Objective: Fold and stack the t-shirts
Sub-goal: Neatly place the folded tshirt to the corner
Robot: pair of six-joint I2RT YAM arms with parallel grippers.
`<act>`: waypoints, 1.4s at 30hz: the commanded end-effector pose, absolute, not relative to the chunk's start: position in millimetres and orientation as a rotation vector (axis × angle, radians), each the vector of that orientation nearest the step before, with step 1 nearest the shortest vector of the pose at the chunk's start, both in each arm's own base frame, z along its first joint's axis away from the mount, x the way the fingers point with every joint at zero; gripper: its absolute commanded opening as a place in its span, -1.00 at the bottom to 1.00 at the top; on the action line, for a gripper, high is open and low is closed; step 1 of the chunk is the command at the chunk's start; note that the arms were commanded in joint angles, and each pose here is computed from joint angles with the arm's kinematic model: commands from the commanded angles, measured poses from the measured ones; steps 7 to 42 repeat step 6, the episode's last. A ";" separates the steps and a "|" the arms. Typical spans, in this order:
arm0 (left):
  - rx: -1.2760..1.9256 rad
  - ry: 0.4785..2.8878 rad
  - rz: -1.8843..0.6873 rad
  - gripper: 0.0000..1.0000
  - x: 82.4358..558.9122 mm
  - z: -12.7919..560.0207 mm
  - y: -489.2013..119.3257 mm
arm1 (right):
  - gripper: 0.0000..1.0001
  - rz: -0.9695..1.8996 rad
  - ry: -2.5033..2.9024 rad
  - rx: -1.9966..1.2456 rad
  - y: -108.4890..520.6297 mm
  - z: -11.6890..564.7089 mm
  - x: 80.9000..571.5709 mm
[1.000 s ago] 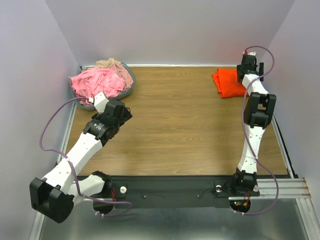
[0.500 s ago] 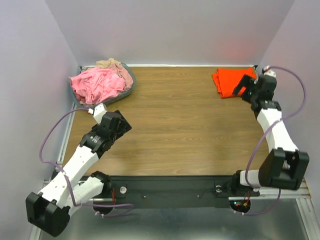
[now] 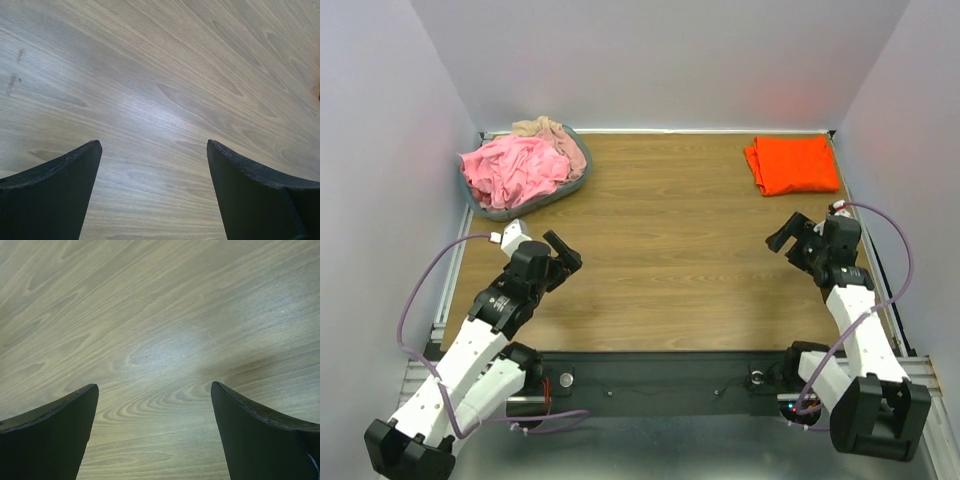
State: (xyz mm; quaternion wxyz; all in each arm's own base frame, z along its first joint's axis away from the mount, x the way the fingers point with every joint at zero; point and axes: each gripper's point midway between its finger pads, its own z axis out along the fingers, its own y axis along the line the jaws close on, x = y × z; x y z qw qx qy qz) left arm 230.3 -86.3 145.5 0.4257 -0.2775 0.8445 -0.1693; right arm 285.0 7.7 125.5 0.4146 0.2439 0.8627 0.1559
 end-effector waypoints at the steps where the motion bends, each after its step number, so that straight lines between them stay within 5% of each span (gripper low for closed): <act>1: -0.700 2.045 -0.472 0.97 235.1 156.1 -87.4 | 1.00 0.417 2.106 0.545 11.7 140.5 284.5; 42: -0.704 2.042 -0.480 0.97 232.9 157.2 -87.0 | 1.00 0.425 2.072 0.541 13.0 148.6 280.5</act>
